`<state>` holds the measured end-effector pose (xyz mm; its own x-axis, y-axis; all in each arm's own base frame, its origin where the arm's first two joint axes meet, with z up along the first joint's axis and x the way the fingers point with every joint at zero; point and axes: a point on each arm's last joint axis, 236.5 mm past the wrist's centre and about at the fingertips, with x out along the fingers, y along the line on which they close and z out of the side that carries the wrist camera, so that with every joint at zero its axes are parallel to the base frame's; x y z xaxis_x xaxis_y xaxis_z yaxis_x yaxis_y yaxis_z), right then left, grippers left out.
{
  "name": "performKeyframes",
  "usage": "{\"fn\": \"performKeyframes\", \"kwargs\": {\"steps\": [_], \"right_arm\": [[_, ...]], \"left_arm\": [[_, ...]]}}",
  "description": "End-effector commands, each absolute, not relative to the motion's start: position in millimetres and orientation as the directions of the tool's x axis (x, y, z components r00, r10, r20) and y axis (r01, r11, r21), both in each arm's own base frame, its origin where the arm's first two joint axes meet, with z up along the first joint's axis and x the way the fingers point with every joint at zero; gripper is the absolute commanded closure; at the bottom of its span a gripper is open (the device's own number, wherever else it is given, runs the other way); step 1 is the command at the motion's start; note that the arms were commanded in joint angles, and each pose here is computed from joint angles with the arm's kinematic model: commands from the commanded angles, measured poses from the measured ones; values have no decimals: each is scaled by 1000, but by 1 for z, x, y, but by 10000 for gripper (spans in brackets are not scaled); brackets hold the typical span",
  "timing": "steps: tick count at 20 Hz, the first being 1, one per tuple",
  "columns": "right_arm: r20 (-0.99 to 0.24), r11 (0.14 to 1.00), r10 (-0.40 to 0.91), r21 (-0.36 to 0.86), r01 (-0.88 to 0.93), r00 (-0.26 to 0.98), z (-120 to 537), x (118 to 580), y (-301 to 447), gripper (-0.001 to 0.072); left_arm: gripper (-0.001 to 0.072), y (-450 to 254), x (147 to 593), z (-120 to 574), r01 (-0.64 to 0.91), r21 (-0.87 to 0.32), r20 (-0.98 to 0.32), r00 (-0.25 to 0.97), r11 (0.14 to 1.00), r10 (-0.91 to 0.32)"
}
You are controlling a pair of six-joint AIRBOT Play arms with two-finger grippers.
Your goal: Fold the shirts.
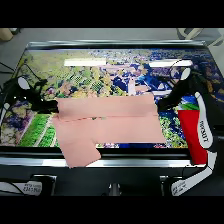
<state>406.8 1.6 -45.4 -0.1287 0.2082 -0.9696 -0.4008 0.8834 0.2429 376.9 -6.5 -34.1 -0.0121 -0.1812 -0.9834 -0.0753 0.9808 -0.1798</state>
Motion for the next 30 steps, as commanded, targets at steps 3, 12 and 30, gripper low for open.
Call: {"fn": "performKeyframes", "kwargs": {"steps": [3, 12, 30], "right_arm": [[-976, 941, 191, 213, -264, -107, -7, 360, -61, 229], [-938, 916, 297, 332, -223, -180, -50, 300, -27, 361], [-870, 868, 404, 462, -182, -281, -93, 249, 6, 150]], "left_arm": [[234, 5, 325, -6, -134, -217, -974, -32, 967, -223], [252, -61, 168, -98, -278, -359, -892, -179, 891, -415], [683, -81, 181, -115, -296, -370, -903, -108, 881, -416]]}}
